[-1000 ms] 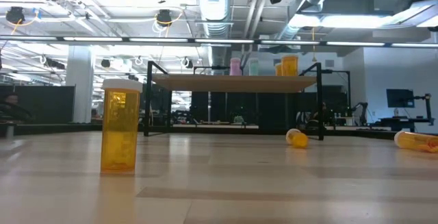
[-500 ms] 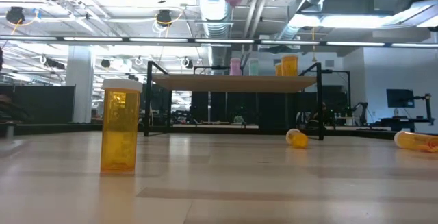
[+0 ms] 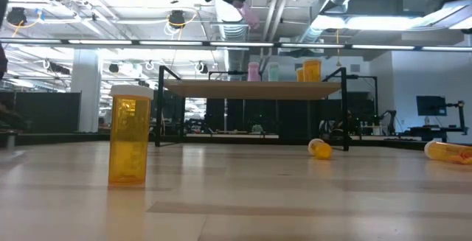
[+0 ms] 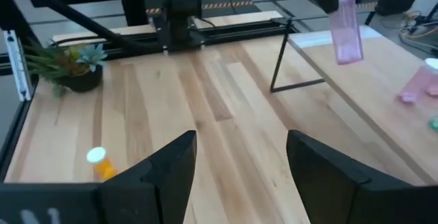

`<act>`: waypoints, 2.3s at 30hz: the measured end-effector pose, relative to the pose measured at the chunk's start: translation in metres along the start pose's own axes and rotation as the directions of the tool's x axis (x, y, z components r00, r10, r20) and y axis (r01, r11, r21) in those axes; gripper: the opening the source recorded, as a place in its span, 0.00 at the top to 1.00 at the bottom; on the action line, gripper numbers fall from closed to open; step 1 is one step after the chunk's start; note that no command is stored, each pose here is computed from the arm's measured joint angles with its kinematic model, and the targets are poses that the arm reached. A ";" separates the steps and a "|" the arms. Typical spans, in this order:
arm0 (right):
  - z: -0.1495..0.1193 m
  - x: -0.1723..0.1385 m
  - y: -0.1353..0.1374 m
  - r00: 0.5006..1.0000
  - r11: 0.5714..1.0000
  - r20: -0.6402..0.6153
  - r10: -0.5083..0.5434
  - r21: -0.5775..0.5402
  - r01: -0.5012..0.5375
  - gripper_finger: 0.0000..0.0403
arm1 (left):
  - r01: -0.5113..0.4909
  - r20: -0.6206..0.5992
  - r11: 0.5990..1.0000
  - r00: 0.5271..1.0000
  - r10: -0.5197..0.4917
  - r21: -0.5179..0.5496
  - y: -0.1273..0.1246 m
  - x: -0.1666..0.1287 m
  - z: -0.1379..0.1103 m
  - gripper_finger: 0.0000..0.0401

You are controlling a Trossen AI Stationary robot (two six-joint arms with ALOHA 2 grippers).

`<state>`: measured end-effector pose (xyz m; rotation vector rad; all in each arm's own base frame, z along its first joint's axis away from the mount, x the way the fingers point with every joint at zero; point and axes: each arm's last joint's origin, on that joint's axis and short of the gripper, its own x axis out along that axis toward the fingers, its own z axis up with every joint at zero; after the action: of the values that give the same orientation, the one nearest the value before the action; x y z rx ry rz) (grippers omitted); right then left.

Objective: Pick and place medicine bottles onto shelf by color
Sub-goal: Put the small pink pill bottle on the shelf aligned with the other small pink pill bottles

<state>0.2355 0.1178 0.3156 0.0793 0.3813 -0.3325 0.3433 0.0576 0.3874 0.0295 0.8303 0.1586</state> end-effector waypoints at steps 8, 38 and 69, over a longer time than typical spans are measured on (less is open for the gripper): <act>-0.004 -0.003 0.002 1.000 1.000 -0.018 0.002 -0.023 -0.002 0.38 | -0.060 -0.244 0.997 0.967 0.067 0.039 0.029 0.026 0.030 0.75; -0.012 0.016 -0.035 0.961 0.960 -0.138 -0.240 -0.178 0.214 0.38 | 0.012 -0.224 0.998 0.975 0.004 0.069 0.092 0.076 0.022 0.75; -0.009 0.021 -0.042 0.955 0.956 -0.139 -0.264 -0.169 0.240 0.38 | 0.077 -0.289 0.995 0.956 -0.056 0.063 0.091 0.092 0.014 0.62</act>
<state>0.2370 0.0731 0.2986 -0.0927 0.5769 -0.5514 0.4029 0.1620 0.3372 0.0479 1.1256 0.0687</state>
